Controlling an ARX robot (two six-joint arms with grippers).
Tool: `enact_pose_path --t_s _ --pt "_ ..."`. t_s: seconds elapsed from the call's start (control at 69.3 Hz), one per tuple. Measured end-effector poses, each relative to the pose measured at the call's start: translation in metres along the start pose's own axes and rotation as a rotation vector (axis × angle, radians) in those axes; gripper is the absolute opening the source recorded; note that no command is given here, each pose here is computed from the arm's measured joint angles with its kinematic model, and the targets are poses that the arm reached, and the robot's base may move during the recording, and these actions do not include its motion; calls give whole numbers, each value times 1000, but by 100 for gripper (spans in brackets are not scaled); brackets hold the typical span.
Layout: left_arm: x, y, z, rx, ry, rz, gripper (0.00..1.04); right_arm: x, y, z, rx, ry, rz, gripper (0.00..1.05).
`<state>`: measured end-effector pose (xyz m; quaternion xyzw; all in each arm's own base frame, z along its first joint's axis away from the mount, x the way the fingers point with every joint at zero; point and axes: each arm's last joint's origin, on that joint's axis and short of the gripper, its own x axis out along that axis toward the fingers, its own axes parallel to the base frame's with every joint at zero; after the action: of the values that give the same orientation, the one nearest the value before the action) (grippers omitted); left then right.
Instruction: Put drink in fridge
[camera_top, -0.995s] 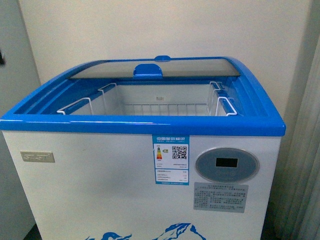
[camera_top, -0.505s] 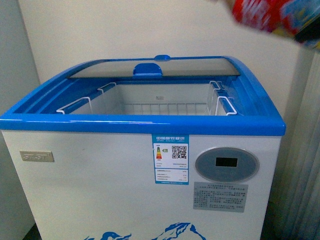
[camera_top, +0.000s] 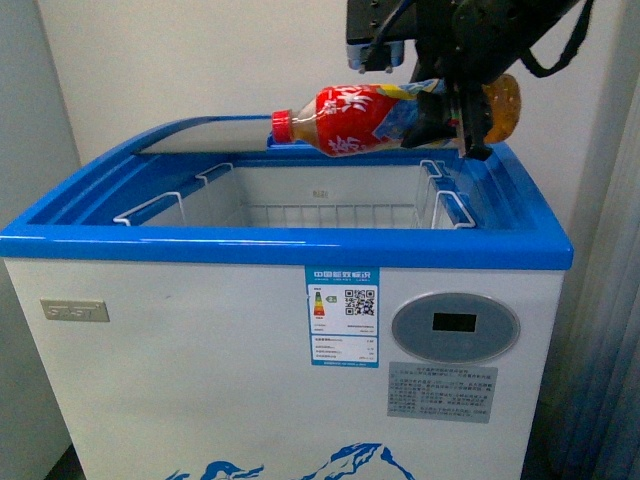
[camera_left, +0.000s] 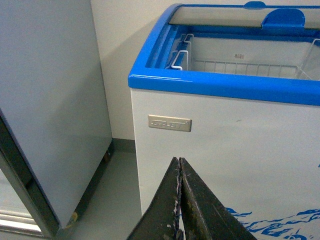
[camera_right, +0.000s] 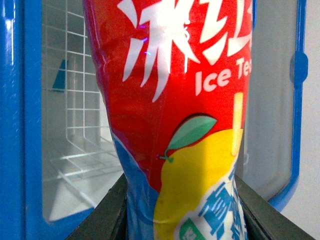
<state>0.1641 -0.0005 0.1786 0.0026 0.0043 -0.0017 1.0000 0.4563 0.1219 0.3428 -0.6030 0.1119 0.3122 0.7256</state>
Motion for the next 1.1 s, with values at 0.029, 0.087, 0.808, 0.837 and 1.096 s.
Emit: enact_pose_path --t_s 0.029,0.087,0.808,0.837,1.096 --pt "-2 0 -1 0 -1 0 3 4 1 2 -3 -2 3 39" --pt "-6 0 -2 0 0 0 3 13 4 5 -7 1 13 39" --pt "-40 0 -8 0 -22 0 3 44 22 21 63 -43 -4 95" --pt "-42 0 -8 0 -23 0 3 35 17 21 84 -57 -23 98" --pt "-51 0 -8 0 -24 0 3 -102 -1 1 562 -91 -300 97"
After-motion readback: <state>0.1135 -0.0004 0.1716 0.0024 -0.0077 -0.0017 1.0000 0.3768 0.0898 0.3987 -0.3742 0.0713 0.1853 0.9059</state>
